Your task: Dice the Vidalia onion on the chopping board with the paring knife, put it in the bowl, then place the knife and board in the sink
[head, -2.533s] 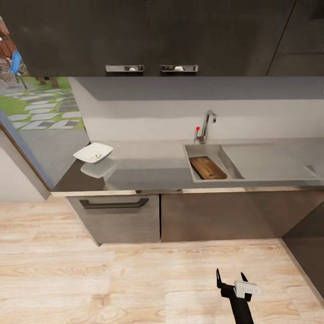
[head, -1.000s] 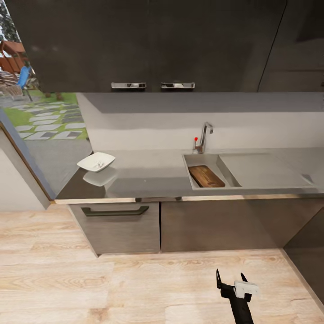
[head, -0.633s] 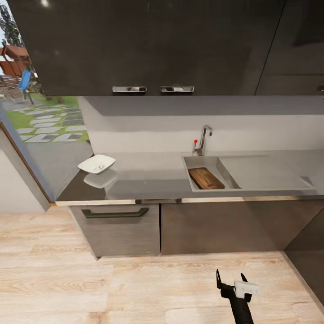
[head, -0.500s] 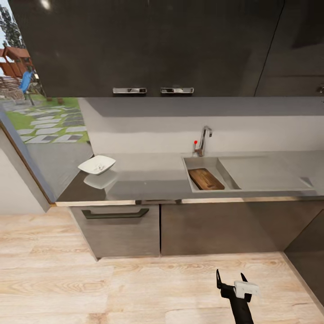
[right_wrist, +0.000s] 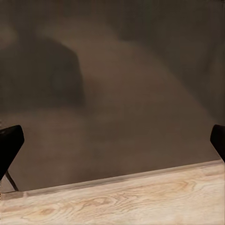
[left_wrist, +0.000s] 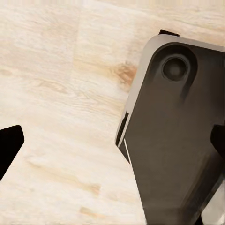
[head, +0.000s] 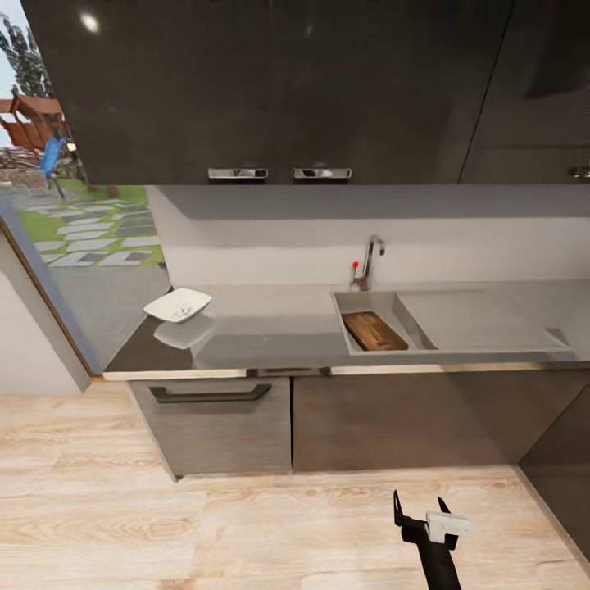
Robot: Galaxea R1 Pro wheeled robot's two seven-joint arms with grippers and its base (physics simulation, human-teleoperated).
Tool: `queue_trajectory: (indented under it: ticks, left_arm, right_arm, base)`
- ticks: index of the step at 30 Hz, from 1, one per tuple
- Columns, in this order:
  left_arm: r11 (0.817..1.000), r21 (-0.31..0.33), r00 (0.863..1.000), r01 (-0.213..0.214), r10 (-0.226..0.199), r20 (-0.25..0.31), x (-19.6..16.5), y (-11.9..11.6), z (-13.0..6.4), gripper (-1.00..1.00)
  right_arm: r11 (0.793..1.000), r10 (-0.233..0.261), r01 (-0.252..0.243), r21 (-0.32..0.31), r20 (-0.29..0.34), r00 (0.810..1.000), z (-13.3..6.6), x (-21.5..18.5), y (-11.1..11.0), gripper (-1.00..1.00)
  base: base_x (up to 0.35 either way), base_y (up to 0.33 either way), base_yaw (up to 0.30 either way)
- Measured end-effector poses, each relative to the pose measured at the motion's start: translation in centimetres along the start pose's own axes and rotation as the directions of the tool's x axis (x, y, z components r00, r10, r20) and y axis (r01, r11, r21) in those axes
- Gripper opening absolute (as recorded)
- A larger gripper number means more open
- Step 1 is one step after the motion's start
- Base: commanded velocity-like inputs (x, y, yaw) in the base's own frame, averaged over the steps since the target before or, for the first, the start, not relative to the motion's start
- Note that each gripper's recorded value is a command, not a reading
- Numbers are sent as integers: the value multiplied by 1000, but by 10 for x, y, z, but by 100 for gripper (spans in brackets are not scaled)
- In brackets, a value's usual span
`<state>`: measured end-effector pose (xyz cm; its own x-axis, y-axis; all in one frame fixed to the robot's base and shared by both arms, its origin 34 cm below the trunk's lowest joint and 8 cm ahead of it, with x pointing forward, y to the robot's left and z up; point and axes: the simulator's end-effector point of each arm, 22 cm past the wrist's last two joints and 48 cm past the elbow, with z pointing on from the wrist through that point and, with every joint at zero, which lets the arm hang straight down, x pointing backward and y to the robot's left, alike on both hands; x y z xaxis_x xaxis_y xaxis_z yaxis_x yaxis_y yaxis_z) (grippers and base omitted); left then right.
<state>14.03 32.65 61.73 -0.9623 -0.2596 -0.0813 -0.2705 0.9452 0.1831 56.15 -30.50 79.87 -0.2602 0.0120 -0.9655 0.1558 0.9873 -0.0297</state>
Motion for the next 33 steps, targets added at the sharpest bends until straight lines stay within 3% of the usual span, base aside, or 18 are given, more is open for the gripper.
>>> queue_trajectory:
  ticks: [6, 10, 13, 20, 24, 26, 28, 31, 33]
  left_arm:
    - [1000, 19, 1000, 5, -5, -17, 12, -13, -3, 100]
    - [998, 64, 995, 18, -24, 98, -23, -44, -6, 100]
    - [997, 70, 991, 24, -33, 133, -34, -47, -7, 100]
    - [998, 64, 992, 20, -28, 126, -29, -43, -8, 100]
    - [997, 78, 992, 24, -33, 121, -25, -53, -9, 100]
    - [996, 82, 992, 25, -35, 123, -26, -55, -10, 100]
    - [996, 87, 991, 26, -38, 131, -29, -58, -10, 100]
    - [995, 92, 985, 30, -45, 165, -45, -60, -11, 100]
    - [995, 97, 980, 32, -50, 192, -59, -62, -12, 100]
  right_arm:
    - [1000, 6, -6, -3, 9, 1000, 0, -5, 3, 100]
    - [1000, 7, -7, -3, 15, 1000, 1, -8, 4, 100]
    - [1000, 9, -9, -3, 20, 1000, 1, -10, 4, 100]
    - [1000, 11, -11, -3, 31, 999, 2, -15, 4, 100]
    - [1000, 10, -10, -3, 24, 1000, 2, -16, 4, 100]
    - [1000, 7, -7, -1, -5, 1000, 3, -10, 3, 100]
    - [1000, -4, 4, 5, -94, 996, 1, 11, -2, 100]
    - [999, -32, 39, 23, -260, 965, -19, 56, -24, 100]
    - [998, -50, 63, 29, -331, 942, -39, 81, -39, 100]
  base:
    - [0, 0, 0]
    - [0, 0, 0]
    - [0, 0, 0]
    - [0, 0, 0]
    - [0, 0, 0]
    - [0, 0, 0]
    - [0, 0, 0]
    - [0, 0, 0]
    - [0, 0, 0]
